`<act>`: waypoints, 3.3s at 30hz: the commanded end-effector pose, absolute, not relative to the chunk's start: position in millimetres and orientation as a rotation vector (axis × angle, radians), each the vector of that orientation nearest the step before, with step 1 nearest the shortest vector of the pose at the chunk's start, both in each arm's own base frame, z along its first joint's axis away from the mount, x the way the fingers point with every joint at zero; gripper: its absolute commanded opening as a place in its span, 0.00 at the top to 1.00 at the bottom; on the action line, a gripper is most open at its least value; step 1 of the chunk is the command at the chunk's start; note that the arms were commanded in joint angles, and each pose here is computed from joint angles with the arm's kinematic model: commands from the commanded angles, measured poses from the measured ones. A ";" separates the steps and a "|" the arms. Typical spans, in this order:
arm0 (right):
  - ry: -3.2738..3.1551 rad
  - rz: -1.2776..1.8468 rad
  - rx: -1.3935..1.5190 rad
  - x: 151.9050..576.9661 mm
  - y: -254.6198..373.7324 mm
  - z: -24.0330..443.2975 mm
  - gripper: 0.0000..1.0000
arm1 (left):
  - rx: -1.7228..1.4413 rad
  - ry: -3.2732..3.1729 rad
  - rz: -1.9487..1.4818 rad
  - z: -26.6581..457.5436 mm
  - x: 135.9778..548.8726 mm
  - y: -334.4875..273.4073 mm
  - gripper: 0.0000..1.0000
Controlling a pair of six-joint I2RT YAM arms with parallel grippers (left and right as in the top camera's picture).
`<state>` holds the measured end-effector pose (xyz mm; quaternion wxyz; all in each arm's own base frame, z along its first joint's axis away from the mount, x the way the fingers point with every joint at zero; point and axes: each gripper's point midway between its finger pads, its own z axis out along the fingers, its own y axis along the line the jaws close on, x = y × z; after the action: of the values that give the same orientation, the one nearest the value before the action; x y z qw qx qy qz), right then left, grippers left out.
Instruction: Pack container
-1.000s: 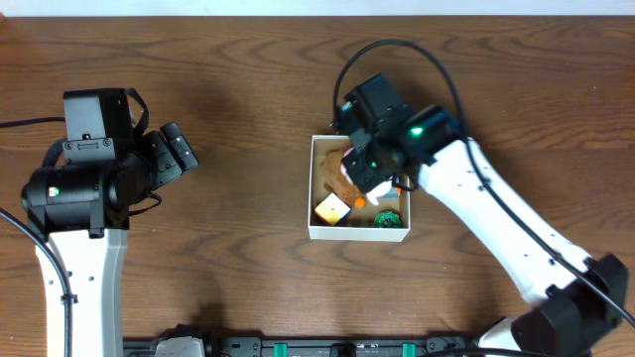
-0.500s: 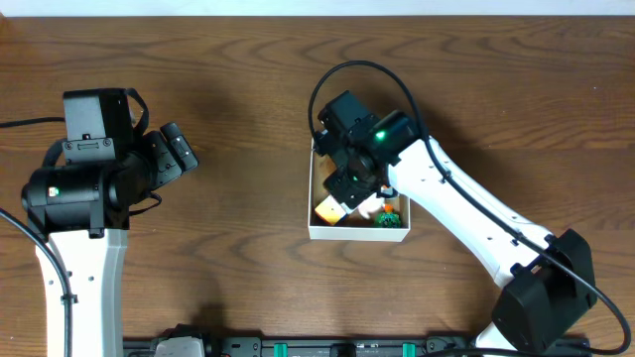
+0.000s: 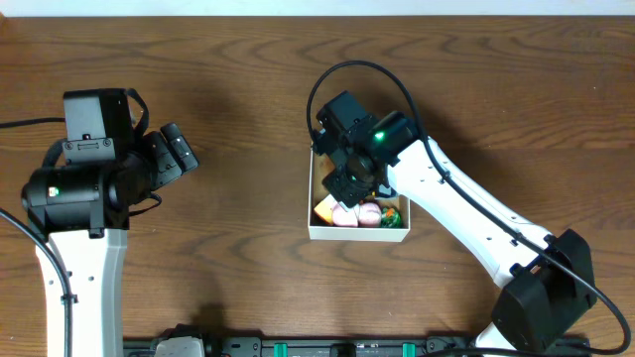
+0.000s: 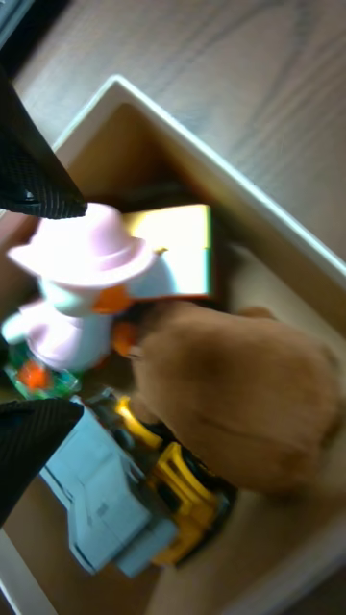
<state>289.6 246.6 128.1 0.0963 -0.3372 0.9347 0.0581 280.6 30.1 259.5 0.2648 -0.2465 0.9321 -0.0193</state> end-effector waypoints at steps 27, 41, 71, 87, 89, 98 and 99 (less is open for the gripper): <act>2.492 -0.153 0.242 396.1 -8.0 272.1 0.01 | -0.020 2.515 0.017 269.8 305.3 -13.3 0.02; 2.235 -0.050 0.365 319.7 -14.9 301.6 0.01 | 0.072 2.257 -0.005 288.0 229.1 -16.3 0.02; 2.176 -0.011 0.364 193.9 -19.8 202.3 0.01 | 0.032 2.204 -0.048 262.0 175.6 -13.1 0.02; 2.293 -0.044 0.365 175.1 -21.2 180.3 0.01 | 0.032 2.204 -0.048 262.0 175.6 -13.1 0.02; 2.274 -0.036 0.354 177.1 -20.2 183.2 0.01 | 0.032 2.204 -0.048 262.0 175.6 -13.1 0.02; 1.990 0.045 0.153 176.8 -5.0 197.9 0.01 | 0.032 2.204 -0.048 262.0 175.6 -13.1 0.02; 1.959 0.053 0.151 176.4 -4.5 196.7 0.01 | 0.032 2.204 -0.048 262.0 175.6 -13.1 0.02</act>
<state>178.4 -11.0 205.0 0.5349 0.0890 0.8401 0.0129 175.7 -13.3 263.0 0.4533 0.0158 0.8910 -0.0192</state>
